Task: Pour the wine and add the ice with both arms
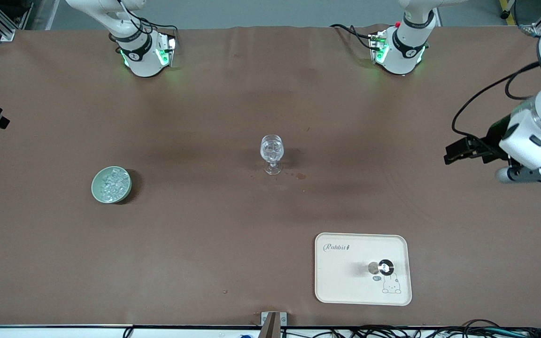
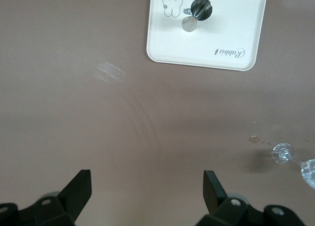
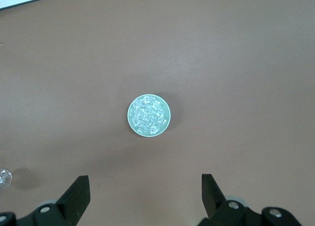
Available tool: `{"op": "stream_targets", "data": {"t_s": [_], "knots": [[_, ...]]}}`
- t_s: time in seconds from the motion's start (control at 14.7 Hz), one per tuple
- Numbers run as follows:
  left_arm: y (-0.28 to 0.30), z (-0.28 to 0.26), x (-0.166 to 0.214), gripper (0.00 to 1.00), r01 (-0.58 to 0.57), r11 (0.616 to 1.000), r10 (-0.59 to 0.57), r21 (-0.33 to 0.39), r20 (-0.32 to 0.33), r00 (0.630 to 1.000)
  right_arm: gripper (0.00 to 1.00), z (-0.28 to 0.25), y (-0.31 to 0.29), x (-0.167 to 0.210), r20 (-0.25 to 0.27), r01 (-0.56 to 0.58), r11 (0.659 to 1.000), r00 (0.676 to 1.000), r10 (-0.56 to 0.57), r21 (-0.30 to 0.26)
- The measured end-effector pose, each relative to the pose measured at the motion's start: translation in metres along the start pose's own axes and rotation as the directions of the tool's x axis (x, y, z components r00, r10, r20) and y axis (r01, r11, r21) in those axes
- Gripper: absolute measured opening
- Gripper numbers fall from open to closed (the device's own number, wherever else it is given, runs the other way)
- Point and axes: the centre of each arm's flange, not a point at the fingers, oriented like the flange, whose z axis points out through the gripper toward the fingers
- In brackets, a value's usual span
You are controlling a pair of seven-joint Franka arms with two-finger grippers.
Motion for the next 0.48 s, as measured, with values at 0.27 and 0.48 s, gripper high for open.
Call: {"op": "stream_targets", "data": {"t_s": [0.27, 0.48], "knots": [[-0.013, -0.007, -0.036, 1.0, -0.022, 0.999, 0.023, 0.029, -0.032, 0.999, 1.0, 0.0, 0.0, 0.0, 0.0, 0.0, 1.0, 1.0, 0.0, 0.0], [-0.026, -0.012, -0.046, 1.0, -0.042, 0.999, 0.043, 0.033, -0.037, 0.998, 1.0, 0.0, 0.0, 0.0, 0.0, 0.0, 1.0, 1.0, 0.0, 0.0]]}}
